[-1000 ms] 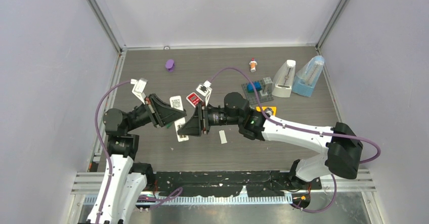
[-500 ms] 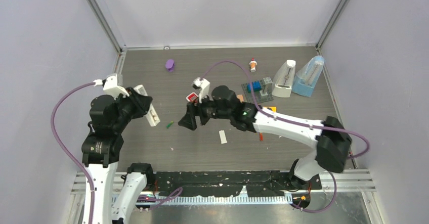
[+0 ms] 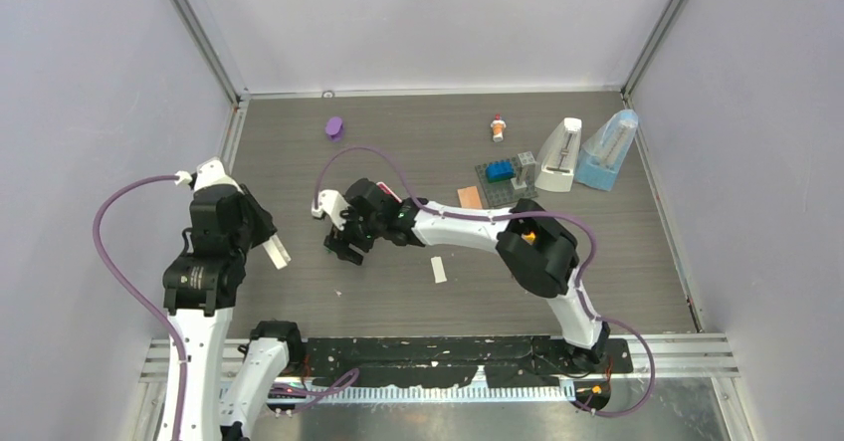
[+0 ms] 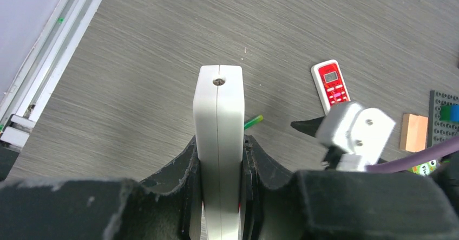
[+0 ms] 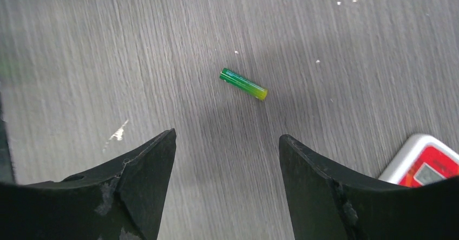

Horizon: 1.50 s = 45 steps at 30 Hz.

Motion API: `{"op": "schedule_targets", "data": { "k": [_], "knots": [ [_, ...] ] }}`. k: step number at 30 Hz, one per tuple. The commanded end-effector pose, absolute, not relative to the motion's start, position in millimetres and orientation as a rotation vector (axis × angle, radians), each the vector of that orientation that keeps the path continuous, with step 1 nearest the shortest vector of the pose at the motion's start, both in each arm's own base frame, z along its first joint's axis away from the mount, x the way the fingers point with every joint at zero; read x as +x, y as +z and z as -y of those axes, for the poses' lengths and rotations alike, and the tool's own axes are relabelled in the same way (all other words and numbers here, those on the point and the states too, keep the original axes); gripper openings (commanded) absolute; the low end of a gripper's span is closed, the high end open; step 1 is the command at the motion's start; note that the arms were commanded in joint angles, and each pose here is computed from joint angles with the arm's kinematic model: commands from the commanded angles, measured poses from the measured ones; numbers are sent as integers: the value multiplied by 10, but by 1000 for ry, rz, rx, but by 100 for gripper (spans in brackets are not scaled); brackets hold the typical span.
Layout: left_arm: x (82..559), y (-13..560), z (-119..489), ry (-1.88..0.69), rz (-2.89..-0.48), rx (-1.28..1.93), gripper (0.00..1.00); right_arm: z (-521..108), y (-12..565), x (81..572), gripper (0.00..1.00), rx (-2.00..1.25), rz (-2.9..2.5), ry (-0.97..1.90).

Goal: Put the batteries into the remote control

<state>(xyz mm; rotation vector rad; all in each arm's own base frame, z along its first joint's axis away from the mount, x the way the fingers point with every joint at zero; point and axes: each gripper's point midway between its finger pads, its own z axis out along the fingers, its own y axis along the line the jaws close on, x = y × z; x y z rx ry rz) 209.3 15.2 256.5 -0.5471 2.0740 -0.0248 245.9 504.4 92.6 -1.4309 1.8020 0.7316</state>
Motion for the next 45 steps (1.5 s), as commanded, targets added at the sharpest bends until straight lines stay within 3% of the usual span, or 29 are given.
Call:
{"op": "schedule_targets", "data": {
  "k": [1,16,20,25,30,38,45],
  "knots": [
    [2166,2669,-195,-14,-2042,-586,0,-5290,1053,2565,75,-1561,-1584,671],
    [2141,2693,-288,38,-2004,-600,0,-5508,456,2682,72,-1691,-1701,565],
    [2144,2727,-296,40,-1992,-594,0,-5487,333,2669,60,-1729,-1732,551],
    [2153,2704,-291,40,-1998,-591,0,-5429,282,2699,30,-1722,-1772,511],
    [2174,2663,-258,18,-2006,-593,0,-5369,457,2698,15,-1648,-1741,517],
    [2180,2650,-194,-25,-2005,-579,0,-5248,826,2639,8,-1503,-1809,570],
    [2257,2599,-26,-139,-2009,-562,0,-4512,736,2525,8,-1388,-2049,374]
  ]
}}
